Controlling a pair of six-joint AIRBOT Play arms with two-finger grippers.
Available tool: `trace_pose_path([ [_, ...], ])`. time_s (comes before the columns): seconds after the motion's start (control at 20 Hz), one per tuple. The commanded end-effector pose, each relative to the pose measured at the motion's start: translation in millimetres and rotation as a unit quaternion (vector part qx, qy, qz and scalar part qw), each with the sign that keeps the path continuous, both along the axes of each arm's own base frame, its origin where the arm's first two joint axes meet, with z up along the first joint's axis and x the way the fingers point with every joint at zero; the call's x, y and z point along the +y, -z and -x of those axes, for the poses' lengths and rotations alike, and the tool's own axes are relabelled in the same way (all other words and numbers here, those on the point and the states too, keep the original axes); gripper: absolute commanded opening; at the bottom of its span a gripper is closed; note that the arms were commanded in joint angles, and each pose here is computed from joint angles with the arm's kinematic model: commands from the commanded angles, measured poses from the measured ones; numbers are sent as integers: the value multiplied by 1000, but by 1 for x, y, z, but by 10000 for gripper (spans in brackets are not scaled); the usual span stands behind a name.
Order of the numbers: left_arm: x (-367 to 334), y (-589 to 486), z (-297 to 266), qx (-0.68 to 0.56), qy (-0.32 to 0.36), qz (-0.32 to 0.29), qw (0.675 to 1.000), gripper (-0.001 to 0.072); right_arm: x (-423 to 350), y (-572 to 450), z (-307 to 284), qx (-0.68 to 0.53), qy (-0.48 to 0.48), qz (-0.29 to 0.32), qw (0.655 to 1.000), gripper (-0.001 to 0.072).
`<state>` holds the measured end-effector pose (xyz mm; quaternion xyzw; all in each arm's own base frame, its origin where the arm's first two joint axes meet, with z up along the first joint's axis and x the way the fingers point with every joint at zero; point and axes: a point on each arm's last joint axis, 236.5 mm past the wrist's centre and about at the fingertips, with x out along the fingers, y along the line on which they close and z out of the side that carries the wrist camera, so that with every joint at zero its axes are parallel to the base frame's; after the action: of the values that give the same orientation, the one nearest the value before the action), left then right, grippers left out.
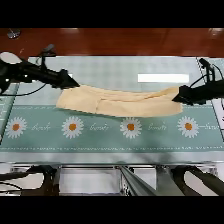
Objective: Fold the shirts.
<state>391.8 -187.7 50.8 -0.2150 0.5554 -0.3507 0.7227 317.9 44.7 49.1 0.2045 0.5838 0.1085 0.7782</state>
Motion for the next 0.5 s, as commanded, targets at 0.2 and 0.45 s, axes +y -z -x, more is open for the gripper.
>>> trace_pose_path([
  [0.2,-197,24,44,-158,63,-91,981,18,36,-92,69,-120,54,-55,990,21],
  [0.45,-282,79,96,-102,116,-110,982,18,42,-96,80,-119,41,-59,990,20],
])
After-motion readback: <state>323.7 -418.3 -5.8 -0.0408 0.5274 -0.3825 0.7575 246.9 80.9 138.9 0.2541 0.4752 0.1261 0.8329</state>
